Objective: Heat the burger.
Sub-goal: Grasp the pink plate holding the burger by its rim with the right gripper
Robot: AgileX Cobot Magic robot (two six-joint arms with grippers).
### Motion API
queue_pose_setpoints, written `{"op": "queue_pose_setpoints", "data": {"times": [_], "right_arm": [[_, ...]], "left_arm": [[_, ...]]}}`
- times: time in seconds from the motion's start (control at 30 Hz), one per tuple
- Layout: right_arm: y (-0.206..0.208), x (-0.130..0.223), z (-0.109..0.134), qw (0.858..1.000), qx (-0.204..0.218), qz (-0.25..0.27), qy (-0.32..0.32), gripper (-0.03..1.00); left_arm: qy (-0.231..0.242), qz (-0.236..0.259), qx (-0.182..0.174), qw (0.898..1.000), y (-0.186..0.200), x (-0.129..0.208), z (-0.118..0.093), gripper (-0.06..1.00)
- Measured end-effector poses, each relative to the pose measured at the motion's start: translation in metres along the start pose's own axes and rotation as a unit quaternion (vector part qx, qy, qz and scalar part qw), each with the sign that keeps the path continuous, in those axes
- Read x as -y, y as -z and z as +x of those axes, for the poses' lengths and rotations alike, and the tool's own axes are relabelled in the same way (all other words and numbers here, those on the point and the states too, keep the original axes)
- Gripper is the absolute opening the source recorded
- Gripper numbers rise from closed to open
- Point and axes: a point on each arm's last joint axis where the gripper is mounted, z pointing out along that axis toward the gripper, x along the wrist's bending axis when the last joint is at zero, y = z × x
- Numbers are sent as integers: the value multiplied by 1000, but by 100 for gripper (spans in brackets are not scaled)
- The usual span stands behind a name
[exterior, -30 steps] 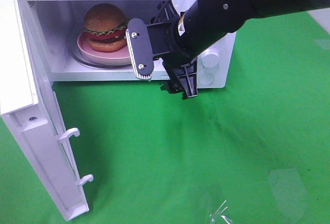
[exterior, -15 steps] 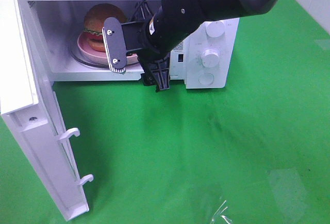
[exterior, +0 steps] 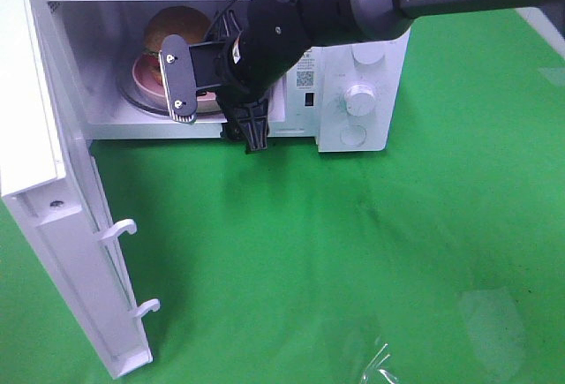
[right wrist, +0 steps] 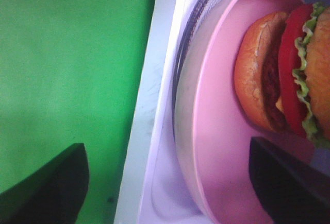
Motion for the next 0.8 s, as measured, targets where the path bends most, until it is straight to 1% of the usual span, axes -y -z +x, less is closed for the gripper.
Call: {"op": "queue_pose_setpoints", "data": {"times": [0.13,0.23,0.37,0.53,0.67,0.8], "right_arm": [[-16,-1,0,1000,-2,2,-3,80],[-19,-1,0,1000,-3,2,-3,79],[-37,-2,2,1000,-6,3,-7,78],[-44,-2,3,1000,-6,3,-10,77],[-55,3,3,1000,-6,4,-26,76],[-55,7,1,999,-8,7,-30,76]], "left_arm": [[0,0,0,1000,0,0,0,97],[0,0,0,1000,0,0,0,97],[0,0,0,1000,0,0,0,97],[0,0,0,1000,0,0,0,97],[0,0,0,1000,0,0,0,97],[0,0,0,1000,0,0,0,97]]}}
